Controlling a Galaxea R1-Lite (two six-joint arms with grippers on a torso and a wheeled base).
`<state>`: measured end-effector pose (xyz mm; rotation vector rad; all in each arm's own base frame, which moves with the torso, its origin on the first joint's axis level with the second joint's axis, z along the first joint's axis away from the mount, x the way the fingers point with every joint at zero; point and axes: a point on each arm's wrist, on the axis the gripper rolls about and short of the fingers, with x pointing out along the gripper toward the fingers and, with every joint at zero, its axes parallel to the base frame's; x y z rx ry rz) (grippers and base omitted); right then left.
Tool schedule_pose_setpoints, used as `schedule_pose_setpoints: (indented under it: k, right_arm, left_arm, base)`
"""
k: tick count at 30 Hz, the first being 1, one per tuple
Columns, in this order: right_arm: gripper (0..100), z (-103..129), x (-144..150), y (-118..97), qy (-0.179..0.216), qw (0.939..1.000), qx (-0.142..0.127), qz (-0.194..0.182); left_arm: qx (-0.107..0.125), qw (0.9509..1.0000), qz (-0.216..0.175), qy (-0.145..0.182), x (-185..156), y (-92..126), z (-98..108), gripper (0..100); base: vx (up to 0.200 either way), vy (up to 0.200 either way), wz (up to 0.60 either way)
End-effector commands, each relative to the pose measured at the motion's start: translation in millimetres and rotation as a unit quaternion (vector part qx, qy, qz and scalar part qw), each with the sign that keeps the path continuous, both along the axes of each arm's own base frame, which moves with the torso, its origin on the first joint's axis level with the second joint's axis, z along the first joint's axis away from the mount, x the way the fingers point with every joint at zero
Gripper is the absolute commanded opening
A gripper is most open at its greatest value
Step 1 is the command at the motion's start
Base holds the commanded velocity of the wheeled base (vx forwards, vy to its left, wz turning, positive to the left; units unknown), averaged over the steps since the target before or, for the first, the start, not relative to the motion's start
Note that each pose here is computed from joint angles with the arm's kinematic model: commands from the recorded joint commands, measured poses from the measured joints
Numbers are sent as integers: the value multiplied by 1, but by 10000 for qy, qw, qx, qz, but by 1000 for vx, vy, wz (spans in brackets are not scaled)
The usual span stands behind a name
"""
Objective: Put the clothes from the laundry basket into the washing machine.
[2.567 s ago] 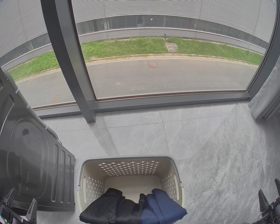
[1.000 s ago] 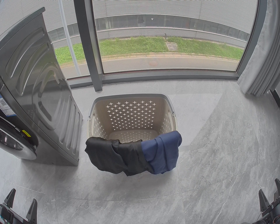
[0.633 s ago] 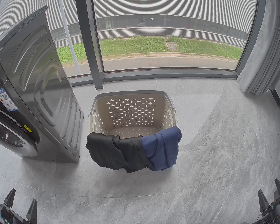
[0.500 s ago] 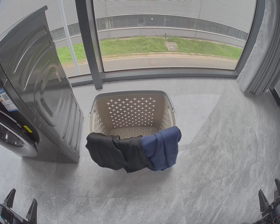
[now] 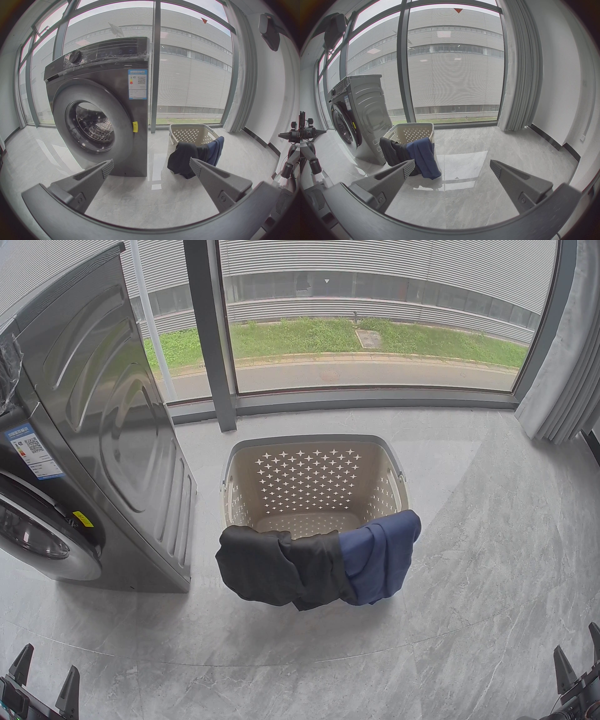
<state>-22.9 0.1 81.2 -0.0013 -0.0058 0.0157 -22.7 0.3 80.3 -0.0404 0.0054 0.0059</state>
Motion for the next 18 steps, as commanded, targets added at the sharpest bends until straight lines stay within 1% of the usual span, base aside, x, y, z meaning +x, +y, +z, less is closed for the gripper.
schedule_pose_setpoints:
  k: [1,18]
  right_arm:
    - [100,-5,0,0,13,10000,-1,-10]
    - [100,-5,0,0,13,10000,-9,13]
  left_arm:
    - [3,10000,2,3,0,0,-4,100]
    - [33,10000,-6,-4,0,0,-4,100]
  base:
    - [0,200,0]
    - [0,200,0]
